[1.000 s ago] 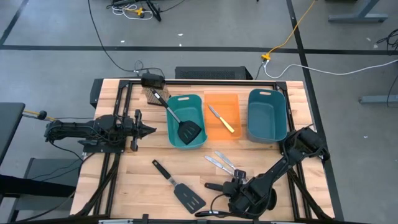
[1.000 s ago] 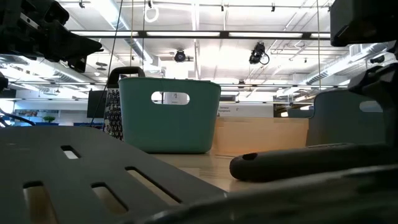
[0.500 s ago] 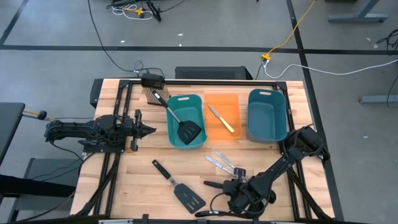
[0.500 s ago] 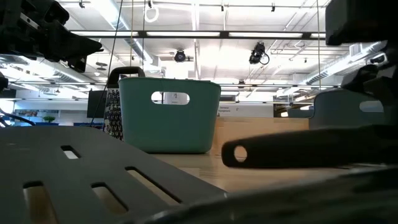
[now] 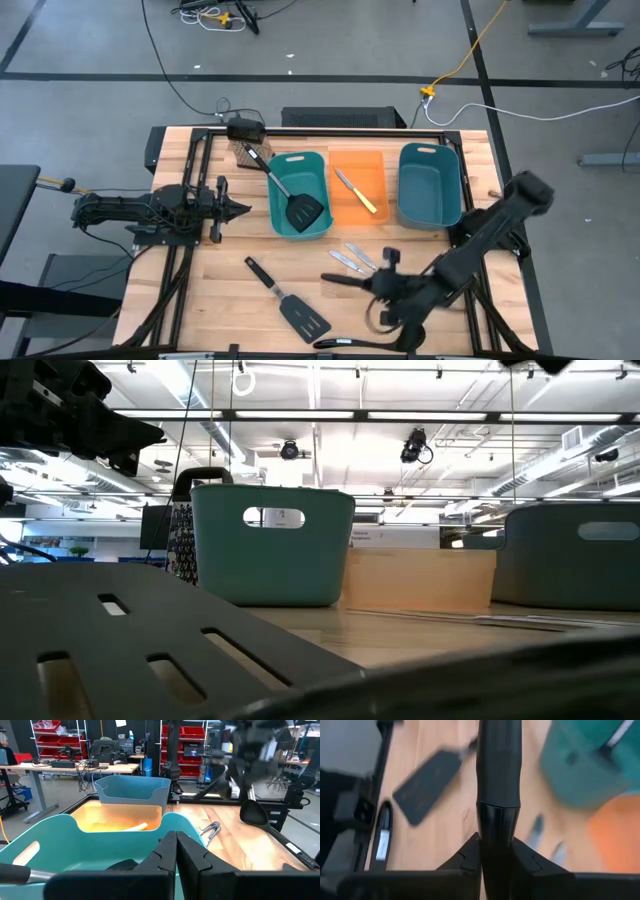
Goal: Pick & Place Kitchen Items
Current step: Put the top black serving spoon into the blue bin
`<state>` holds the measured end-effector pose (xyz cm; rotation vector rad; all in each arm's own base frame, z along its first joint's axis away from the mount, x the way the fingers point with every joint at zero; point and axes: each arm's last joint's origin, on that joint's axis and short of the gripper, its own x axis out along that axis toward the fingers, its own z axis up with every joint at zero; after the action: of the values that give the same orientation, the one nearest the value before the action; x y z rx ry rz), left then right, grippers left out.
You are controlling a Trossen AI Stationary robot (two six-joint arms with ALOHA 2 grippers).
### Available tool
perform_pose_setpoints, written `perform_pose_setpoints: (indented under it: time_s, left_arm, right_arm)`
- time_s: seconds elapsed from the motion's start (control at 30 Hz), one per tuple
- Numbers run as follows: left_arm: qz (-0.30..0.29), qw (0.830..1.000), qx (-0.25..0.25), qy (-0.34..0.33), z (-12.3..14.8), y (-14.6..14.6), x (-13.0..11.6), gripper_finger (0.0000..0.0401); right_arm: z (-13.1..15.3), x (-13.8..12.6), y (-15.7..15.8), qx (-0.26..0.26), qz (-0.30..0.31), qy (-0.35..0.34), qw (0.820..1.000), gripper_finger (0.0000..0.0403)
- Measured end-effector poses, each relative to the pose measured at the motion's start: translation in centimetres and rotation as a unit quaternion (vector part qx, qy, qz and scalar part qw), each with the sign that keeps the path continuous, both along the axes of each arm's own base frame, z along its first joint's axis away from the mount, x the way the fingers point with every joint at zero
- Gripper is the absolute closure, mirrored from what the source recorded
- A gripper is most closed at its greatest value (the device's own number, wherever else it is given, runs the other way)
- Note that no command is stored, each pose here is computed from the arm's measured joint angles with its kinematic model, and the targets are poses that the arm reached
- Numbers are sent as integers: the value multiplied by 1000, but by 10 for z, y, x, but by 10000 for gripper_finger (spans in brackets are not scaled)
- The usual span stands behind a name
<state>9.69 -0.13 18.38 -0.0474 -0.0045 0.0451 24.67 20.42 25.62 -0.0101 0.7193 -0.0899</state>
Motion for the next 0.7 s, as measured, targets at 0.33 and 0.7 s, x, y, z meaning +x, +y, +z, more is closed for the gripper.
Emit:
perform_pose_setpoints:
  time_s: [0.33,0.7]
  left_arm:
    - [0,1000,-1,0,0,0,0,392]
    - [0,1000,3,0,0,0,0,392]
  right_arm:
    - [26,-65,-65,79,90,-221,968,344]
    - [-25,-113,-108,108,80,-330,934,344]
